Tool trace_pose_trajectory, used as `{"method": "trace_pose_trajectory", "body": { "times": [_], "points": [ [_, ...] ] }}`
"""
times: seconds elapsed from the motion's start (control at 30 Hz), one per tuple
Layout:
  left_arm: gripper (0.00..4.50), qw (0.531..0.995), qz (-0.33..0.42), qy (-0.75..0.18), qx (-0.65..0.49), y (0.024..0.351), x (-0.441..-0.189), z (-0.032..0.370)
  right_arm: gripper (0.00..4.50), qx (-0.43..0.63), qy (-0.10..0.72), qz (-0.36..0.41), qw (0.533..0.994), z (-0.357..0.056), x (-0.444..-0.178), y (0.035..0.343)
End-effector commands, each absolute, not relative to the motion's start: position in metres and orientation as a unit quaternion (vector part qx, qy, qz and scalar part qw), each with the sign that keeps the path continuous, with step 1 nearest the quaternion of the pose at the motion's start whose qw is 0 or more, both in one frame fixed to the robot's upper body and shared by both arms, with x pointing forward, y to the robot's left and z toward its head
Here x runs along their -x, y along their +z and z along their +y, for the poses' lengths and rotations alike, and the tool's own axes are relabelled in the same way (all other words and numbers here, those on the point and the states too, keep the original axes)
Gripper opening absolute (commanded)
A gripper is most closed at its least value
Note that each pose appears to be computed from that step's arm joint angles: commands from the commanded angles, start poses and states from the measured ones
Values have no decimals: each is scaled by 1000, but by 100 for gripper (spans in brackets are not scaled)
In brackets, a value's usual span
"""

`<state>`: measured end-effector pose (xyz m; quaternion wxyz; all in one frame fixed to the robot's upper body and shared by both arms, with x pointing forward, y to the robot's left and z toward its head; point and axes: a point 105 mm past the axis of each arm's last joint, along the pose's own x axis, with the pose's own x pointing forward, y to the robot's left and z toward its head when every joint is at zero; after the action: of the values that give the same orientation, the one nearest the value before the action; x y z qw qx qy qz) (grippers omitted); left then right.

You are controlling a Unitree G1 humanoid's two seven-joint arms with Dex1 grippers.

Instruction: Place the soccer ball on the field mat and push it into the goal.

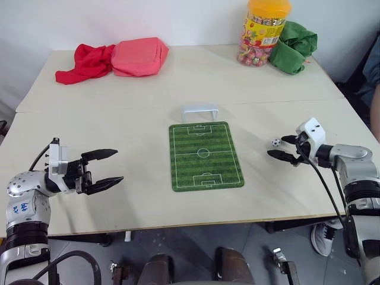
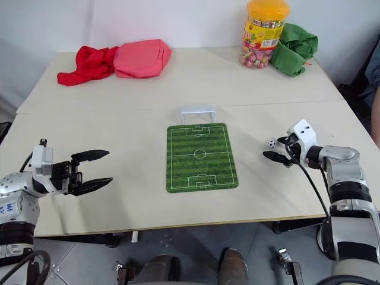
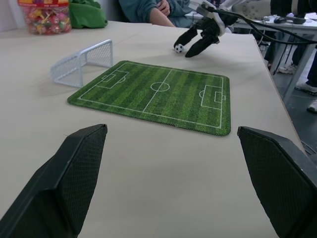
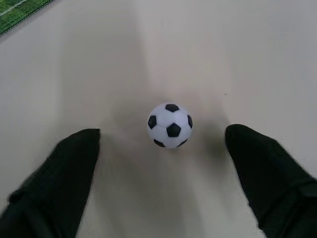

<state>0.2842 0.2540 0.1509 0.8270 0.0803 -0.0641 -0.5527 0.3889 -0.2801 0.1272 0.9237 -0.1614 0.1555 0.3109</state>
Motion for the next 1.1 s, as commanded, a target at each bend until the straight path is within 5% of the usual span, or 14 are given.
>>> {"method": "trace_pose_trajectory", "body": {
  "times": [0.03,0.23,0.43,0.63,0.83,1.1],
  "points": [
    [450,817,-72,-563,-102,159,-280,256,288,169,298,142,928,-283,-394,134],
    [450,819,-75,-559,-103,159,-281,256,85,167,293,140,931,-281,-398,133],
    [450,822,-78,-555,-104,159,-283,256,82,168,294,124,933,-277,-401,137],
    [450,812,-66,-570,-103,153,-273,254,82,188,356,57,914,-240,-399,184],
    [450,795,-50,-595,-103,139,-268,245,82,263,502,93,819,-155,-353,190],
    [450,785,-64,-609,-95,132,-276,227,82,327,600,111,721,-83,-322,173]
  ]
}}
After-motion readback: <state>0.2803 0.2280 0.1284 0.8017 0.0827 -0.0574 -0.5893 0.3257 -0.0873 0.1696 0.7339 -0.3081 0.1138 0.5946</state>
